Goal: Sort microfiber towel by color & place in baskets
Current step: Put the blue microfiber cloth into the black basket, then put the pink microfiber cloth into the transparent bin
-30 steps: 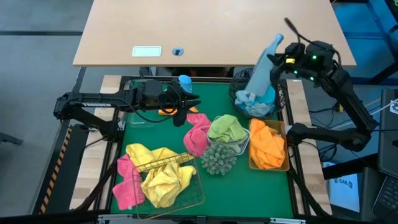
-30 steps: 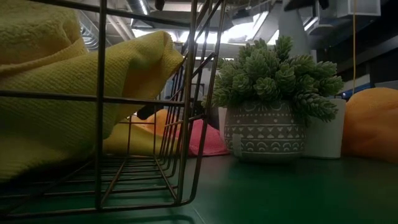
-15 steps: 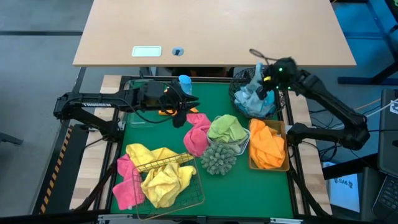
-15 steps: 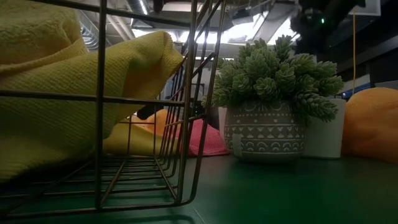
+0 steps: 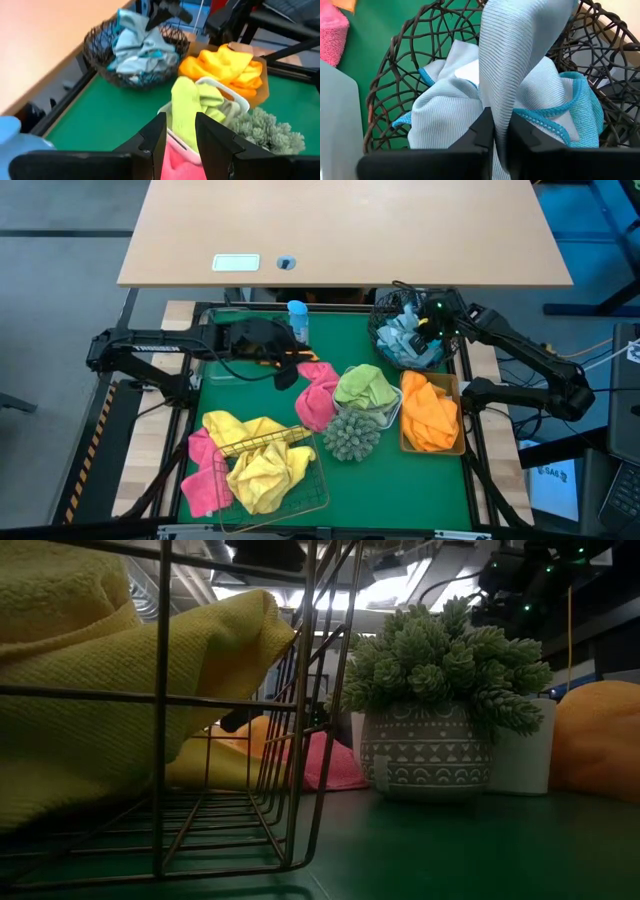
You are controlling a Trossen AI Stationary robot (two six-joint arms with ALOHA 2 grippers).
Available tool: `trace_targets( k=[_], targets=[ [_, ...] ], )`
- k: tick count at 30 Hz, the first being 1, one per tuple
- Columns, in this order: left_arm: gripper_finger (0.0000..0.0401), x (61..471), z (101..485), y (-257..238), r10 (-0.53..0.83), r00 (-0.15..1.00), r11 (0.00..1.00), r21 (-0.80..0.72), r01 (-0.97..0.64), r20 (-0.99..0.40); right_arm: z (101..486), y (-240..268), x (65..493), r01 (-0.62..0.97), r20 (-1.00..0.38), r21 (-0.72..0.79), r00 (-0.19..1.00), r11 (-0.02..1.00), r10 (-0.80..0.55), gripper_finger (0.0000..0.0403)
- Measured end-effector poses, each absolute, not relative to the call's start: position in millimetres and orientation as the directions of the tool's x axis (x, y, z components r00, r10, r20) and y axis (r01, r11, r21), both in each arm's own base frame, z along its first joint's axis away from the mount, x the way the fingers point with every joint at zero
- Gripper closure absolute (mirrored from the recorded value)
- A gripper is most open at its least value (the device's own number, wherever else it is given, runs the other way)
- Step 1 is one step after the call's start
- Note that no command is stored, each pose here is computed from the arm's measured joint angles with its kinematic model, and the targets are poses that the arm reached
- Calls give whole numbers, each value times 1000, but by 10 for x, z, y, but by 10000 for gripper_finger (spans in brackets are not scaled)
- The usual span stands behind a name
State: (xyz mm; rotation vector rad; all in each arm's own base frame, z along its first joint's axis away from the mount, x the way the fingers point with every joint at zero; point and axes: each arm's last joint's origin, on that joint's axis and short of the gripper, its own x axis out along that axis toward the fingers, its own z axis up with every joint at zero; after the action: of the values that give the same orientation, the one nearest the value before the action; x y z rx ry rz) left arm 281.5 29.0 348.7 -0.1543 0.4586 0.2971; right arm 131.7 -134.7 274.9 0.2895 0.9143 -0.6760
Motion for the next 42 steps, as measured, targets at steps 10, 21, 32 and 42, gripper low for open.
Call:
trace_targets(
  k=[10,21,32,42],
  targets=[
    [302,3080,3078,309,231,756,925,-102,-365,-613,2741,-1337,1308,677,-815,-17,416,735,-403,262],
    [302,3394,2489,331,165,622,925,-99,-367,-765,2903,-1279,1251,677,-852,-14,377,735,-363,171],
    [302,3484,2247,335,158,558,927,-71,-367,-814,3180,-1269,1242,677,-822,-16,410,735,-396,165],
    [245,3507,2119,329,129,513,922,-89,-378,-848,3192,-1270,1243,677,-819,-16,412,735,-398,164]
  ],
)
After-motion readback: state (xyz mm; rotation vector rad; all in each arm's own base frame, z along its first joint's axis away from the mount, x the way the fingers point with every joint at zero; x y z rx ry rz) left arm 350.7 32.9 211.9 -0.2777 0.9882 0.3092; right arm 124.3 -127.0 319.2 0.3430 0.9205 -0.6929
